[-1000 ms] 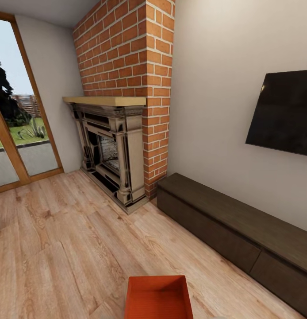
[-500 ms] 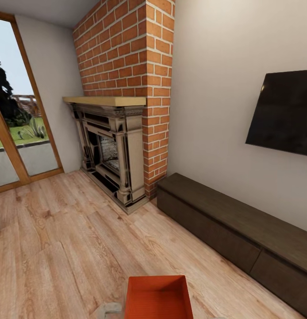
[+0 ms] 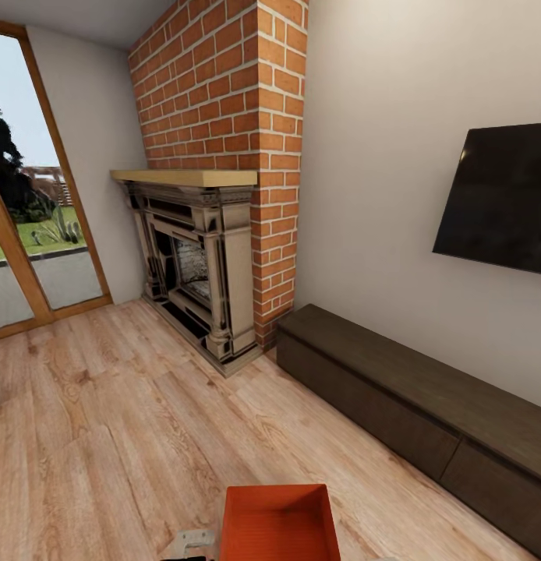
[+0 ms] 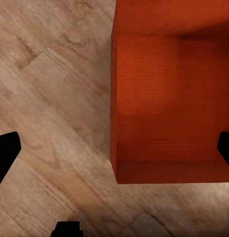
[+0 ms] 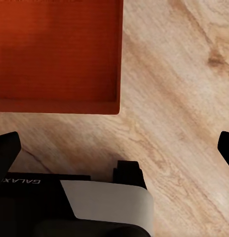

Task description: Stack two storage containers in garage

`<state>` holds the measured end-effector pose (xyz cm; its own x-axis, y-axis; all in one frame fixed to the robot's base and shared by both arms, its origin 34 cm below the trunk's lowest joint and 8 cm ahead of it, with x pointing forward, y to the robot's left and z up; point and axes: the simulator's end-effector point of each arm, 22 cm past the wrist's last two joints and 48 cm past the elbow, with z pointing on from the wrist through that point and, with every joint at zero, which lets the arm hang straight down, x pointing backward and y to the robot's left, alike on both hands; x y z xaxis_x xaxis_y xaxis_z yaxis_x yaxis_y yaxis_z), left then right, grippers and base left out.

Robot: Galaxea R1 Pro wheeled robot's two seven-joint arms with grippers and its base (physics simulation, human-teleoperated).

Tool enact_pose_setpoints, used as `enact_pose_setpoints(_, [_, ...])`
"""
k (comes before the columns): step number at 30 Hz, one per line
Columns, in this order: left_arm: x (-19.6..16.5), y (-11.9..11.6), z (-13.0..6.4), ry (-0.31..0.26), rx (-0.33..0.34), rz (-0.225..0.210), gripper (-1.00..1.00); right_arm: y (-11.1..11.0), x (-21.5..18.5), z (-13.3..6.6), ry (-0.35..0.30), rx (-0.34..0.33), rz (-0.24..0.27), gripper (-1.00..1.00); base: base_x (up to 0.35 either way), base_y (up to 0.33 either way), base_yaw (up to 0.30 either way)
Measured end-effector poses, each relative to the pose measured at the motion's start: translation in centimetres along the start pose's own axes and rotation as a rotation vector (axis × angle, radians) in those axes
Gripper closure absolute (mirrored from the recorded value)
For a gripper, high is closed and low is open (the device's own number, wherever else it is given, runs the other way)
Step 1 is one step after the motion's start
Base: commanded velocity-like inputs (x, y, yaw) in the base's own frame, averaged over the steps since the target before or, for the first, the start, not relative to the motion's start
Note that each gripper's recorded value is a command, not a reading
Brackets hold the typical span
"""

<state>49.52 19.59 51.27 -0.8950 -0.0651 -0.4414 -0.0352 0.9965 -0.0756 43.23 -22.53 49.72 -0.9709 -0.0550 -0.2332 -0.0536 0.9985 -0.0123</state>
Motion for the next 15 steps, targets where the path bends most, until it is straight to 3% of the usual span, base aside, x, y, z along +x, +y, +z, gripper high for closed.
enact_pose_setpoints(15, [-0.05, -0.2, -0.02, -0.003, 0.003, 0.0, -1.0, 0.01, 0.06, 0.0, 0.001, 0.0, -0.001, -1.0, 0.154, 0.029, 0.0])
